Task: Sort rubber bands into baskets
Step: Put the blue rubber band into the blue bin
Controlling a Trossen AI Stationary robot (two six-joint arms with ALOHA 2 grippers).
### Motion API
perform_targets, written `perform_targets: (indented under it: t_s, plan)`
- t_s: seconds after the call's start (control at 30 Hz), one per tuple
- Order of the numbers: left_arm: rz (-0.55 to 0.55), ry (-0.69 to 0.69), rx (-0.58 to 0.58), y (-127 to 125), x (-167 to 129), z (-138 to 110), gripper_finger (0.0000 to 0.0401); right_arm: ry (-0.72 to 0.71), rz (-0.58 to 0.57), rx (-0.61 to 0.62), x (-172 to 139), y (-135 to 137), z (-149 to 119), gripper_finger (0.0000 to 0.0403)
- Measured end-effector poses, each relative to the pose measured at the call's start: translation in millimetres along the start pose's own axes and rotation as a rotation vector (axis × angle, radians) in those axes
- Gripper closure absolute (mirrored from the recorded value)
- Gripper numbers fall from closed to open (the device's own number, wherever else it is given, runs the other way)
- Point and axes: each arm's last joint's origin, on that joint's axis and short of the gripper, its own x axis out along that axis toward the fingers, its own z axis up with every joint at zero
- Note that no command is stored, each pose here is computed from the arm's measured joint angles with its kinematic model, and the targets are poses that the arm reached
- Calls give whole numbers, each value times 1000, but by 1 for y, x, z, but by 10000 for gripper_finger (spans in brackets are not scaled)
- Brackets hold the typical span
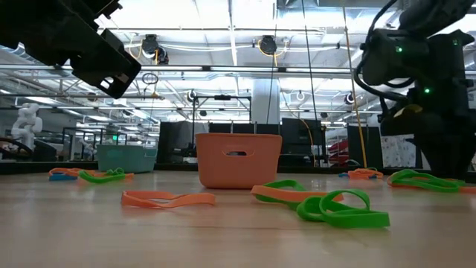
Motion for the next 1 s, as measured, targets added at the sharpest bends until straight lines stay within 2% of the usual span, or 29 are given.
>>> perform_targets:
  t_s: [0.27, 0.37, 0.6, 0.7, 0.8, 1.0]
  plan:
    - [0, 0, 0, 0, 0, 0, 259, 35, 17, -37, -2, 3, -4, 397]
    - [0, 0, 0, 0, 0, 0, 259, 30, 25, -62, -8, 7, -3, 398]
    - [0, 0, 0, 0, 0, 0, 259, -32, -72, -87, -43, 12, -1, 402]
    - [0, -1, -1, 0, 0, 0, 259, -35, -67, -94, -52, 15, -1, 402]
    - [0, -1, -17, 0, 0, 0, 259, -15, -45, -99, -50, 16, -2, 402]
    - [-1, 0, -27, 0, 0, 0, 259, 29, -109, -16, -29, 9, -4, 395]
